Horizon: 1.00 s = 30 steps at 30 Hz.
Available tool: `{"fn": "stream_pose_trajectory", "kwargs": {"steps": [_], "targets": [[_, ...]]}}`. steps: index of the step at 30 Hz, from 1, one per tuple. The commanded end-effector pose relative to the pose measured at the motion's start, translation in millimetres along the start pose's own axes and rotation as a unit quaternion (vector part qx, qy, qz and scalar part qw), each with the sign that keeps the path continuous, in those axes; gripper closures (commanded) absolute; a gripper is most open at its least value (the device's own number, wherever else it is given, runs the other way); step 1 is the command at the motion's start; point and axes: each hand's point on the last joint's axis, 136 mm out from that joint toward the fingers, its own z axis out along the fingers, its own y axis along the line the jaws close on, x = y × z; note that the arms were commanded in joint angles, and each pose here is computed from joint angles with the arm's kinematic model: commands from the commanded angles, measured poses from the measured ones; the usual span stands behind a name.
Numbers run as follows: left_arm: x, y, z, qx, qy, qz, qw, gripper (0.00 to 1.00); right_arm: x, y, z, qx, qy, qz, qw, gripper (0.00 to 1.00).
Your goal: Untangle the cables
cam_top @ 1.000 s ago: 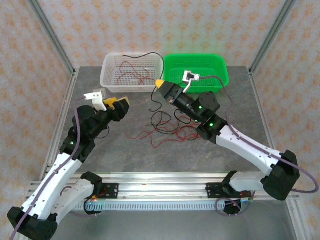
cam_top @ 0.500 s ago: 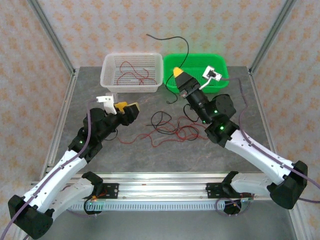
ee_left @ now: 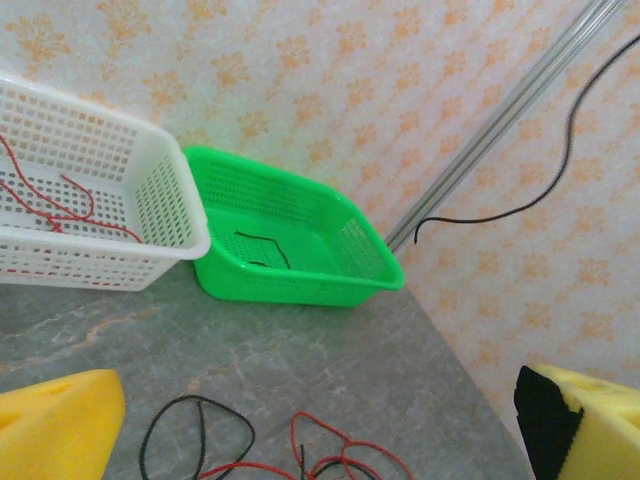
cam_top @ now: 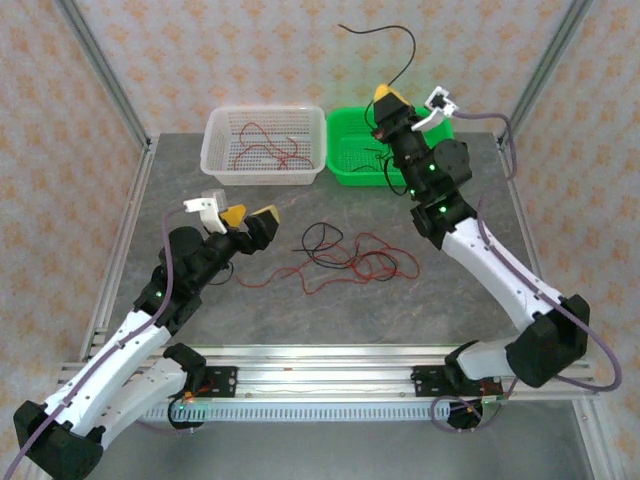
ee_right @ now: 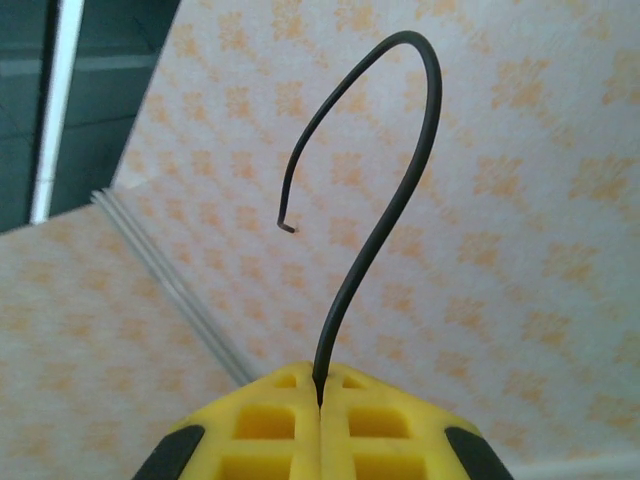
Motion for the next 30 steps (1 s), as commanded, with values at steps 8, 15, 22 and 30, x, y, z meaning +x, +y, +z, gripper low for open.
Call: {"fn": "stream_pose_trajectory", "kwargs": {"steps": [8,15,22,30], "targets": [[-5.8,-12.3,-4.3,0.026,-0.003,-0.012,1.000,0.01,44.5,-43.2,60.4,-0.004,0.097,-0.330,0.939,1.00],[-14.2,-12.3,-7.7,0.012,-0.007,-0.004,1.000,0.01,104.1,-136.0,102.6,0.038,0.221,-0.458,0.860,1.00],[-20.6,-14.2,-9.9,0.005,-0.008,-0.007,1.000,0.01,160.3,-224.8,107.3,0.053,0.294,-0.485,0.822,1.00],[-30.6,-13.6,-16.1,-0.011,-0.016,-0.006,1.000,0.01,181.7,-314.1,90.8,0.135,0.325,-0.441,0.825,1.00]]}}
